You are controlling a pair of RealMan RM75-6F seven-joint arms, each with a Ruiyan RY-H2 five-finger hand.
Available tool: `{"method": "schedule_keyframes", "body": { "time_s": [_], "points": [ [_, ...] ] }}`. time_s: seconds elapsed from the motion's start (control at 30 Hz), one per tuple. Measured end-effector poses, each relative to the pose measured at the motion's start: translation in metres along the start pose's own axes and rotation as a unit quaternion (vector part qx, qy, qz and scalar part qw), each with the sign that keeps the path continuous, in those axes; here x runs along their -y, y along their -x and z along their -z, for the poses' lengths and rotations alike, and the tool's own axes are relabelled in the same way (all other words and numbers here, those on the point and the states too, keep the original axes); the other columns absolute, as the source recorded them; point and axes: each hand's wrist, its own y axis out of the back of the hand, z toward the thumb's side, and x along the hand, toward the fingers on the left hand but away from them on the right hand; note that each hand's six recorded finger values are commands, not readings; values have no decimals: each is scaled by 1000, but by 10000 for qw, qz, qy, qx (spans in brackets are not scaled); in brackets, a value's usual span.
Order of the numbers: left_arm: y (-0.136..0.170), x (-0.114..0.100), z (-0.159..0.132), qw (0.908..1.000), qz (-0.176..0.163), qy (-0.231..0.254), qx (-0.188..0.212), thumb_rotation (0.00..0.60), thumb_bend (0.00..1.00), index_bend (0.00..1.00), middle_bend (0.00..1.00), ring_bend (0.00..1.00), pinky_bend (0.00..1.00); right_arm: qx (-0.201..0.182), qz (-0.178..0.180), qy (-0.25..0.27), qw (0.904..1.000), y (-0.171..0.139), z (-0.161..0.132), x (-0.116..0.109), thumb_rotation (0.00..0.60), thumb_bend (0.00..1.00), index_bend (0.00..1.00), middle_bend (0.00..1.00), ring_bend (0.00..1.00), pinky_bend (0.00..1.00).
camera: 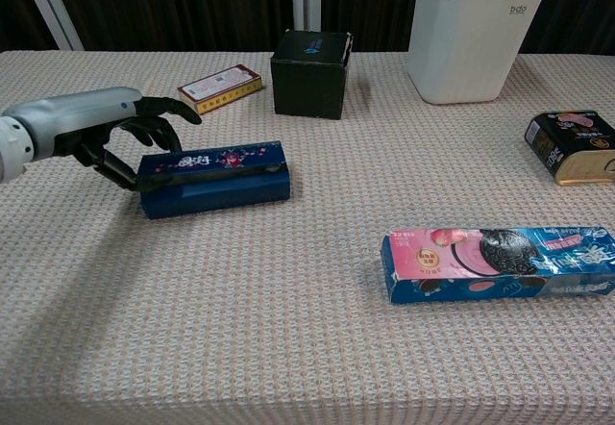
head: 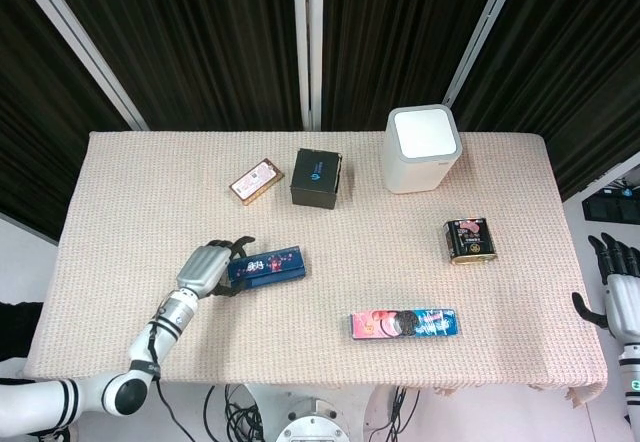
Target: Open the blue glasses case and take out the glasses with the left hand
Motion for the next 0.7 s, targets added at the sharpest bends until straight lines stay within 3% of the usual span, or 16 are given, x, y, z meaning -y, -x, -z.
{"method": "schedule_keyframes", "body": {
  "time_s": [0.23, 0.47, 0.57, 0.7],
  "points": [
    [-3, -1, 7, 9994, 4, 333, -132, 600, 446, 145, 526, 230, 233, 3, 0, -12, 10000, 0, 0, 0, 600, 268, 0, 0, 0, 0],
    [-4, 1, 17, 9977, 76, 555, -374, 600, 443, 118, 173, 92, 248, 31, -42, -42, 10000, 0, 0, 2, 600, 269, 0, 0, 0, 0],
    [-6, 2, 21, 9975, 78, 523, -478, 600, 443, 99, 77, 61, 248, 45, -52, -44, 10000, 0, 1, 3, 600, 271, 0, 0, 0, 0],
    [-9, 1, 23, 9973, -41, 504, -533, 600, 442, 89, 39, 28, 236, 60, -53, -45, 10000, 0, 2, 3, 600, 273, 0, 0, 0, 0]
  ]
}}
